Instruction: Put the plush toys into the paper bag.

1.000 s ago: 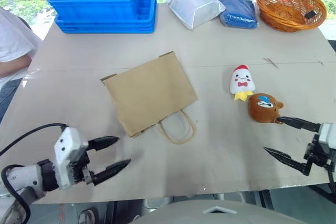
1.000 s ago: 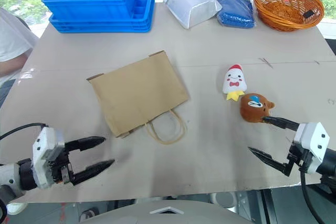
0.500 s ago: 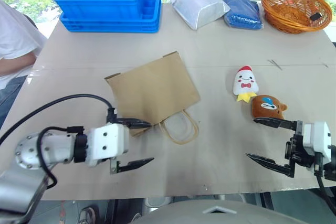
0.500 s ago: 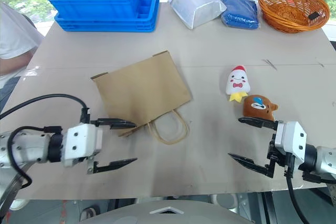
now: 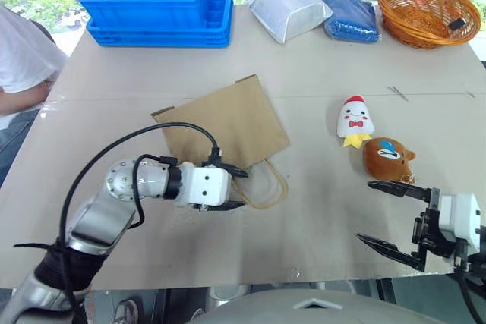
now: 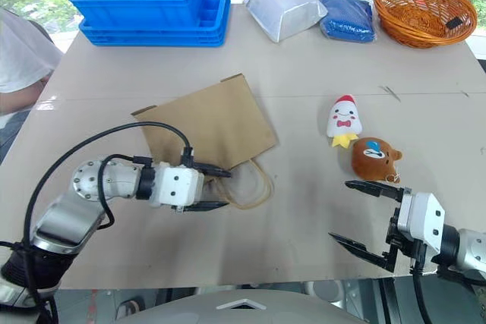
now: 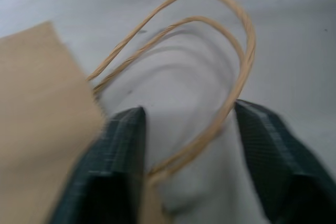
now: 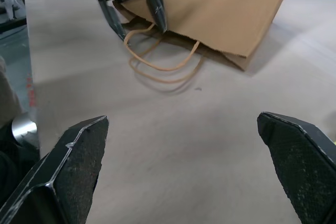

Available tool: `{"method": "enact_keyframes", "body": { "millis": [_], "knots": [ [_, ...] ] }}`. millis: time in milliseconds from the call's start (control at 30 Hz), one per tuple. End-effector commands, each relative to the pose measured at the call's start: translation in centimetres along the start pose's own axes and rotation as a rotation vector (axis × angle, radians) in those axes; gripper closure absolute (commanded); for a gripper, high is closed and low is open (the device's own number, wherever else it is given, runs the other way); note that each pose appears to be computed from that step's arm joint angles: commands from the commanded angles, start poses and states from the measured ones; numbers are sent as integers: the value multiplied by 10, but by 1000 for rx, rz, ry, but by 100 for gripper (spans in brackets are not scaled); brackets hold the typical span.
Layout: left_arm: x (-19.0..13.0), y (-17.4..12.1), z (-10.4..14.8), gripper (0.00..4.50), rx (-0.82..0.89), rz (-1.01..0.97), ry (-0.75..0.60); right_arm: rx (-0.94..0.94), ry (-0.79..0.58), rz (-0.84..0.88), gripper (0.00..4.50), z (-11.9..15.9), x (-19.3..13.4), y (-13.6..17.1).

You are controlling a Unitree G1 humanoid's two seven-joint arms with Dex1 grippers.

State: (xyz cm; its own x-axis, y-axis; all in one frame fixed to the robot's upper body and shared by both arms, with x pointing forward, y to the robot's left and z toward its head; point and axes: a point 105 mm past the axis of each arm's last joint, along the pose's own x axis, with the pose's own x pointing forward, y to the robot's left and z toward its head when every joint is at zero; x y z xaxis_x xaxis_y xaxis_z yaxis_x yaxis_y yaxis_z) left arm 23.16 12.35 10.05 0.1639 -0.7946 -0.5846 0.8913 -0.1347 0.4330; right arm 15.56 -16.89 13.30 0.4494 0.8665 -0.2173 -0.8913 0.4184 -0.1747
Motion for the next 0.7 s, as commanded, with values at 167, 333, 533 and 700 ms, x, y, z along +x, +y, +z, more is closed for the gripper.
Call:
{"method": "enact_keyframes", "body": {
  "millis": [167, 333, 533, 700],
  "knots": [
    [4, 14, 15, 447, -14, 38, -107, -53, -35, -12, 0, 17, 3, 5],
    [-30, 46, 49, 447, -419, 190, -420, -70, -78, -80, 0, 25, 15, -6],
    [-61, 90, 68, 450, -718, 344, -645, 2, -191, -169, 92, 49, 59, -42],
    [-60, 103, 80, 450, -770, 364, -710, 38, -222, -135, 328, 68, 96, -62]
  ]
}}
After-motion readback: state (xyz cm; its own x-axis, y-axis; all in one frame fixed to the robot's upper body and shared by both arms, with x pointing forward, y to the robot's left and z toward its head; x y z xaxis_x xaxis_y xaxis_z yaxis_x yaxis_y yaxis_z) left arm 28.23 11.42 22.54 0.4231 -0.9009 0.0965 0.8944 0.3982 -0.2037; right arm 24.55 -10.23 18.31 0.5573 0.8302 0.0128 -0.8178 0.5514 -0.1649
